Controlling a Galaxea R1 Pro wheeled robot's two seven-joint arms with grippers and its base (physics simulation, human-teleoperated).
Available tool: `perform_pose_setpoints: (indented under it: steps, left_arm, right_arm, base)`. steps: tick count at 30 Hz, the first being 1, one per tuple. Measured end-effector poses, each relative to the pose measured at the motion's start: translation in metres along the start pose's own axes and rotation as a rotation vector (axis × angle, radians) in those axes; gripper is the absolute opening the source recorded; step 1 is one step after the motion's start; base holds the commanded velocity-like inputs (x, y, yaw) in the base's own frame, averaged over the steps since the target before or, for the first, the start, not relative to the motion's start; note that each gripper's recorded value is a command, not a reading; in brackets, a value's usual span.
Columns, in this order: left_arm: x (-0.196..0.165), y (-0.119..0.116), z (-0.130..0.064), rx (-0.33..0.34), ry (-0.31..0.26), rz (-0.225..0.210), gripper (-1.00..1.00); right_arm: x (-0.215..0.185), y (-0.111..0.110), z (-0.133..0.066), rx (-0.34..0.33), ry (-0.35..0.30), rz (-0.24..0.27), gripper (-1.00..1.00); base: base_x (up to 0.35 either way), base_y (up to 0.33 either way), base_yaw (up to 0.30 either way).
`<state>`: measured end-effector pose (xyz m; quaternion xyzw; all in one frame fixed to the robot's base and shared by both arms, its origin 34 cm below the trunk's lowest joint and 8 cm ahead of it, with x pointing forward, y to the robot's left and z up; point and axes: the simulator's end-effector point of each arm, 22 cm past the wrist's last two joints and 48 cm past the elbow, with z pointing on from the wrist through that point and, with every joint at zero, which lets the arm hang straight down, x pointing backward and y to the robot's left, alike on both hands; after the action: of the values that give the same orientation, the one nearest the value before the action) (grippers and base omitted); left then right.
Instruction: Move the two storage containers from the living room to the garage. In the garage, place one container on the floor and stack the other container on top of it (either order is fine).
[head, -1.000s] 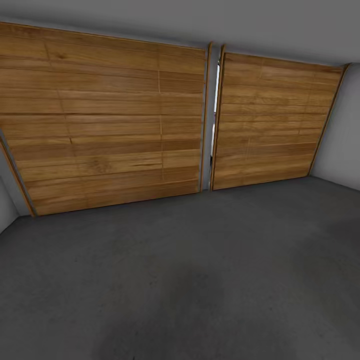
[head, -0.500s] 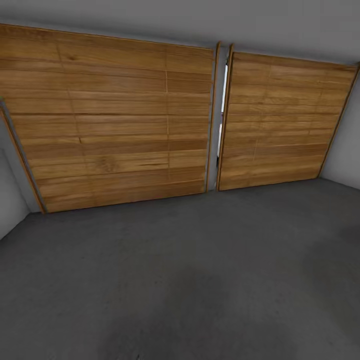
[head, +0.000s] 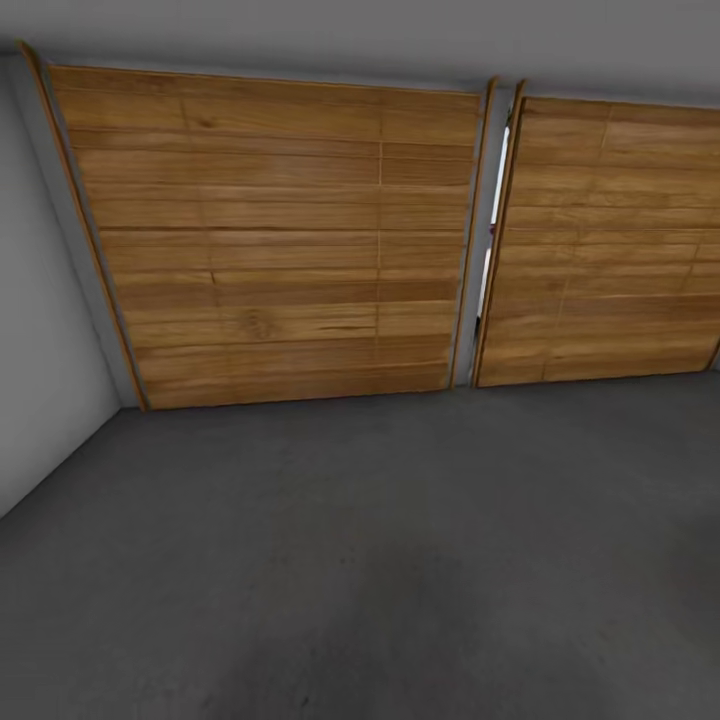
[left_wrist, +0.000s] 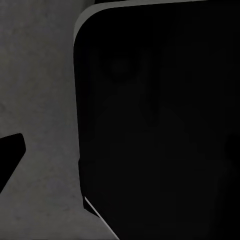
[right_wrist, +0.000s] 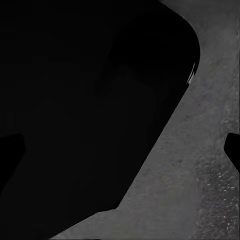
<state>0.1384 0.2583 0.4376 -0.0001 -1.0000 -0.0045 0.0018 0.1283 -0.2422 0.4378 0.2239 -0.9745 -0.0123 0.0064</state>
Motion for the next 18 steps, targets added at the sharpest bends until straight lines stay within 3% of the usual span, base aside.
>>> perform_pose_setpoints:
  steps: [1,18]
  left_arm:
    - [0.0000,0.0000,0.0000,0.000,0.000,0.000,1.00]
    - [0.0000,0.0000,0.0000,0.000,0.000,0.000,1.00]
  right_arm:
    - [0.0000,0.0001,0.0000,-0.001,0.000,-0.031,1.00]
    - [-0.0073,-0.0004,-0.0002,0.000,-0.035,-0.031,1.00]
  base:
    - [0.000,0.000,0.273]
    - [0.000,0.000,0.272]
